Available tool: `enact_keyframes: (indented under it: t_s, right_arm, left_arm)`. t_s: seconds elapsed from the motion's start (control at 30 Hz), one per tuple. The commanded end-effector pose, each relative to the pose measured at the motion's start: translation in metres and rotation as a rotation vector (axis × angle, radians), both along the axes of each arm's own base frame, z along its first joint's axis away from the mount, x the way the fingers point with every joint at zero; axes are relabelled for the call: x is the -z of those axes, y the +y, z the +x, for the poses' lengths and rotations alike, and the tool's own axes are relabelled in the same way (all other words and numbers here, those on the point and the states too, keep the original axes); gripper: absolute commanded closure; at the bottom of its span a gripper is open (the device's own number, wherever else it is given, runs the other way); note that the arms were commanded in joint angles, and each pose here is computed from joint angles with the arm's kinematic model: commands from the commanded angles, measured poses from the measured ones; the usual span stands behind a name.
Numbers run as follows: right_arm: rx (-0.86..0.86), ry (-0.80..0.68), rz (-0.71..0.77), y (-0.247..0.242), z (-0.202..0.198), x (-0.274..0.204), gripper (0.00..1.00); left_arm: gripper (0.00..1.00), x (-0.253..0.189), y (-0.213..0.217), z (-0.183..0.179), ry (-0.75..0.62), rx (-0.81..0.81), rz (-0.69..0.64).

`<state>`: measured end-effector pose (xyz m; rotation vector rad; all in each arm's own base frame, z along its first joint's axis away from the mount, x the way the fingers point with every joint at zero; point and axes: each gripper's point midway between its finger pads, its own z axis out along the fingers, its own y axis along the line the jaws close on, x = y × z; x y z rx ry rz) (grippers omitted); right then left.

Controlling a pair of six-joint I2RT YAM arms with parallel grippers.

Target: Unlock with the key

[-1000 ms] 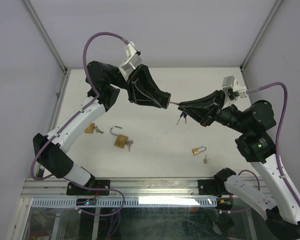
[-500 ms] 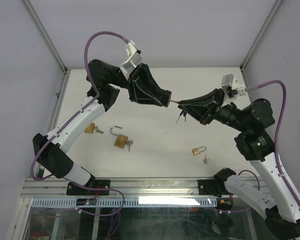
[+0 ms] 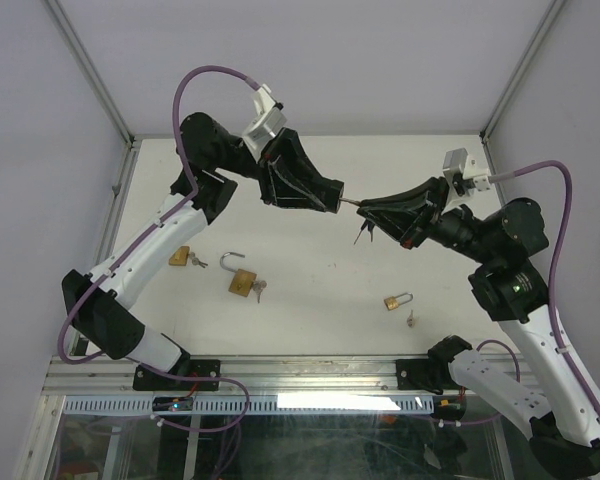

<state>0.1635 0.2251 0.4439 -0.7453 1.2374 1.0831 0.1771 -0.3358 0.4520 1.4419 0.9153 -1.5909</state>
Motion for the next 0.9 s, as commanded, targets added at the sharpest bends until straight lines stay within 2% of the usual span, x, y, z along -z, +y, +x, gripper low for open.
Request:
enact_keyframes:
  t_s: [0.0, 0.27, 0.47, 0.63, 0.87]
  right_arm:
    - [-0.072, -0.083, 0.024, 0.004, -0.016, -0.017, 1.0]
    - [-0.244, -0.139, -0.043, 0.013, -0.039, 0.001, 1.0]
    - [-0.137, -0.083, -0.055, 0.012, -0.017, 0.007, 1.0]
    - [0.021, 0.01, -0.152, 0.004, 0.014, 0.03, 1.0]
    - [0.015, 0.033, -0.133, 0.004, 0.012, 0.031, 1.0]
  left_arm:
    - [1.0, -0.022, -0.005, 0.002, -0.056, -0.079, -0.075]
    - [1.0, -0.014, -0.012, 0.011, -0.044, -0.126, -0.042]
    - [1.0, -0.016, -0.013, 0.006, -0.074, -0.119, -0.055]
    - [1.0, -0.03, -0.006, -0.007, -0.151, -0.089, -0.131]
    - [1.0, -0.035, -0.006, -0.009, -0.166, -0.087, -0.153]
